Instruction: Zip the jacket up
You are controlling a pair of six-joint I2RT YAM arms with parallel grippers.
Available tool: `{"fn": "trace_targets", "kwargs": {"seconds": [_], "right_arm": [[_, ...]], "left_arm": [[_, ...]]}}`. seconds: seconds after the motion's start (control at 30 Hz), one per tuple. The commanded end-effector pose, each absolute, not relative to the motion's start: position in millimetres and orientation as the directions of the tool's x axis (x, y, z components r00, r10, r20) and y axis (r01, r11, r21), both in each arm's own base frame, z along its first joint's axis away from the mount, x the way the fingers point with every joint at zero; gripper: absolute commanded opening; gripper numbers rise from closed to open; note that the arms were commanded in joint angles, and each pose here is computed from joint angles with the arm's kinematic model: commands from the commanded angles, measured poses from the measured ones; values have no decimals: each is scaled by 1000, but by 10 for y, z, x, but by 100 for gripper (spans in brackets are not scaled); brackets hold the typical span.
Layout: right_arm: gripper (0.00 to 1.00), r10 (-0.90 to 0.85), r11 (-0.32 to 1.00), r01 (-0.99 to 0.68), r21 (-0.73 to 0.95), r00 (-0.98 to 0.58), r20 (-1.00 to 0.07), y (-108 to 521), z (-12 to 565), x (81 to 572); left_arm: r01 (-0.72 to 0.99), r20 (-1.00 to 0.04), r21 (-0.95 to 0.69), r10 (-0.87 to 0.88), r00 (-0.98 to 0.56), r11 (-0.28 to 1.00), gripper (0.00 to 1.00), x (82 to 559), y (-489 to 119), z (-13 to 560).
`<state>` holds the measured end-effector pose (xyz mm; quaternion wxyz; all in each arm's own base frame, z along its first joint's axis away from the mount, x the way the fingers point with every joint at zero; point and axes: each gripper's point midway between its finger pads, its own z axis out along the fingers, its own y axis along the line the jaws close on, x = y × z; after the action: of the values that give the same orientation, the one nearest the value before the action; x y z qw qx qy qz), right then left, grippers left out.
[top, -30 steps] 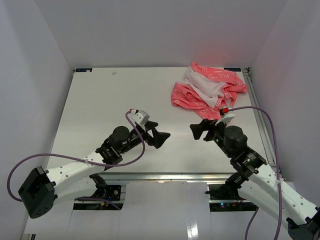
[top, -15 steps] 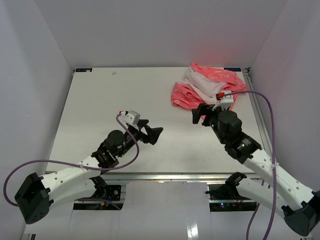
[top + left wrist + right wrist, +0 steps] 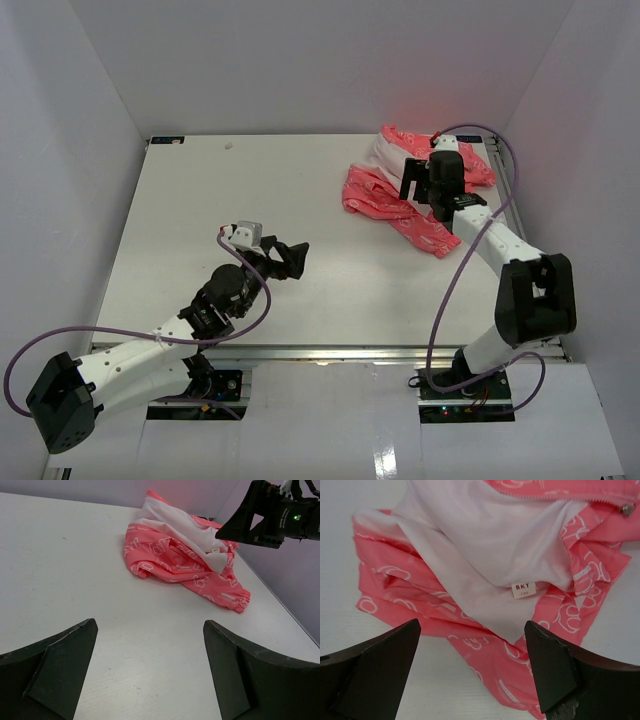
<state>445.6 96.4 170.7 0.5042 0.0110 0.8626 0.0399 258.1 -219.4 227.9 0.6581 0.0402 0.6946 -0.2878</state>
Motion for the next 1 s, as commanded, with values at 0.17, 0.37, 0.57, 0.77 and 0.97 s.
{"fn": "trace_targets", "kwargs": {"seconds": [0.17, 0.37, 0.57, 0.77, 0.97], "right_arm": [[92, -39, 968, -200, 151, -717, -696, 1389, 617, 4603], [93, -141, 921, -343, 187, -738, -660, 2112, 380, 4295], [93, -238, 835, -508, 213, -681, -692, 2986, 583, 3831], [93, -166, 739, -593, 321, -621, -766, 3499, 1243, 3457], [95, -110, 707, -631, 318, -543, -832, 3409, 1894, 3258]], "left_arm": [[401, -928, -372, -343, -145, 837, 98, 2599, -2169, 2269], [389, -926, -376, -351, -136, 841, 98, 2601, -2129, 2278], [373, -925, -380, -358, -130, 846, 98, 2610, -2095, 2279], [326, -917, -397, -383, -108, 858, 98, 2618, -1970, 2284], [328, -912, -407, -397, -99, 853, 98, 2604, -1949, 2302]]}}
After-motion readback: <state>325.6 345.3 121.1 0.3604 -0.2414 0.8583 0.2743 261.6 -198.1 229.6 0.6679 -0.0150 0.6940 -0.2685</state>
